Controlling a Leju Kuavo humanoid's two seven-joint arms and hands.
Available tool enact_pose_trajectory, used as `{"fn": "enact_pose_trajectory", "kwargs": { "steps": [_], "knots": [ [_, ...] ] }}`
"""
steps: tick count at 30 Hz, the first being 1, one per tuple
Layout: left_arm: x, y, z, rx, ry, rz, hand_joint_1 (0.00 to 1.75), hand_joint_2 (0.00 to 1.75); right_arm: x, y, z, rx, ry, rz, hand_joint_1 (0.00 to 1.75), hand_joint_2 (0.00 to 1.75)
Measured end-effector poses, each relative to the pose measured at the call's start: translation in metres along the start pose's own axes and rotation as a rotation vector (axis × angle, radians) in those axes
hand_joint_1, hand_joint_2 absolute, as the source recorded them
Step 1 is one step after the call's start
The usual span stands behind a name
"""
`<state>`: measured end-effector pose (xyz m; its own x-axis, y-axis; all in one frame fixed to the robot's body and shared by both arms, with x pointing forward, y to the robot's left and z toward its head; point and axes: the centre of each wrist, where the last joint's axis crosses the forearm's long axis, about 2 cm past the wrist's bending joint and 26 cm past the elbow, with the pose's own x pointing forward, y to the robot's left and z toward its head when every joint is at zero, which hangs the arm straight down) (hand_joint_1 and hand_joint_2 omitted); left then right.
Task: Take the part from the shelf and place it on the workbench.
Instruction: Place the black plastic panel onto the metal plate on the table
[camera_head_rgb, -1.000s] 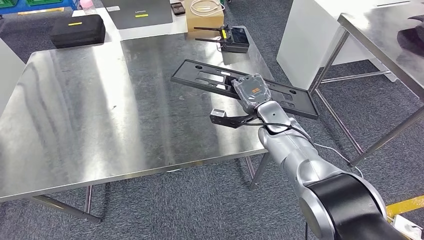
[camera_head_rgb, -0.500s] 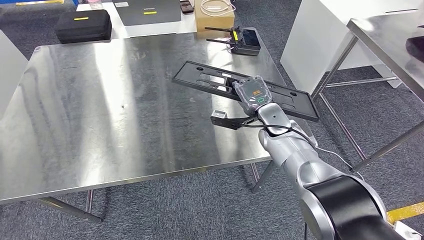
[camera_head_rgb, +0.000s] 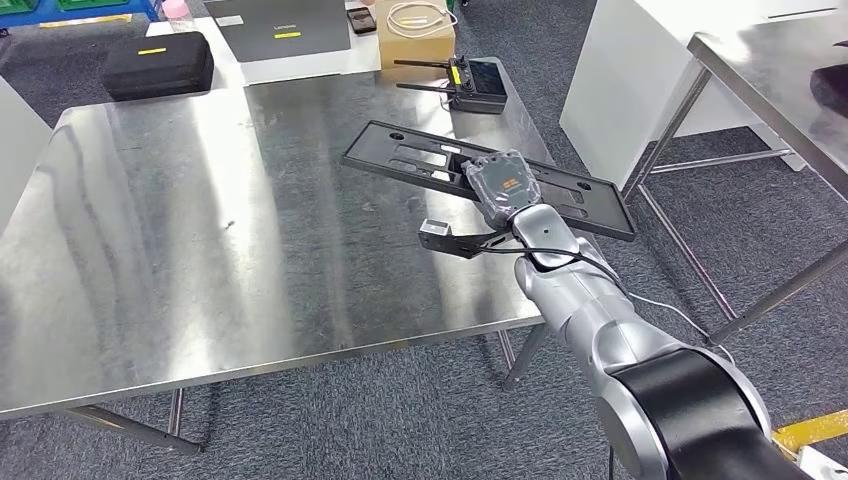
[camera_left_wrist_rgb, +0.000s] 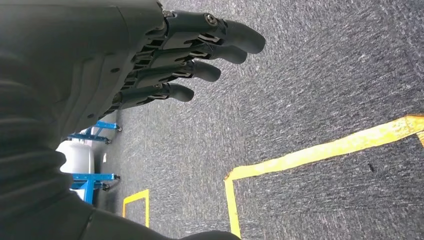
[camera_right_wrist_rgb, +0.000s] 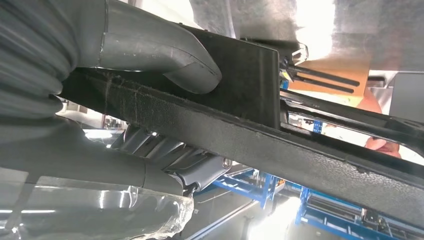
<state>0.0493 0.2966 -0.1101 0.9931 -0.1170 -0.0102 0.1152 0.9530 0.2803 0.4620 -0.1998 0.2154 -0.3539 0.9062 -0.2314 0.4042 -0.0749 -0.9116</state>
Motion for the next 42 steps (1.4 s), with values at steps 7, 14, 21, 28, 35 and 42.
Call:
{"fn": "enact_pose_trajectory", "kwargs": {
  "steps": [7,14,21,28,35,42],
  "knots": [
    [0.0004,0.0018,-0.0004,0.005,-0.003,-0.018,0.0,1.75,-0.0019,-0.0005,-0.0001,-0.009,0.013,-0.003,1.75,1.75],
    [0.0006,0.0026,-0.0006,0.016,0.002,-0.022,0.0,1.75,-0.0026,0.0001,0.0005,-0.008,0.02,-0.007,1.75,1.75],
    [0.0007,0.0032,-0.0007,0.02,0.009,-0.025,0.0,1.75,-0.0014,-0.0002,0.0001,-0.009,0.018,-0.008,1.75,1.75],
    [0.0007,0.0034,-0.0007,0.023,0.014,-0.025,0.0,1.75,0.0006,-0.0011,-0.001,-0.011,0.011,-0.009,1.75,1.75],
    [0.0007,0.0034,-0.0007,0.024,0.014,-0.025,0.0,1.75,0.0008,-0.0011,-0.0011,-0.011,0.011,-0.009,1.75,1.75],
    [0.0009,0.0012,-0.0002,0.006,-0.046,-0.016,0.0,1.75,-0.0022,-0.0041,-0.0038,-0.019,0.006,-0.003,1.75,1.75]
  ]
}}
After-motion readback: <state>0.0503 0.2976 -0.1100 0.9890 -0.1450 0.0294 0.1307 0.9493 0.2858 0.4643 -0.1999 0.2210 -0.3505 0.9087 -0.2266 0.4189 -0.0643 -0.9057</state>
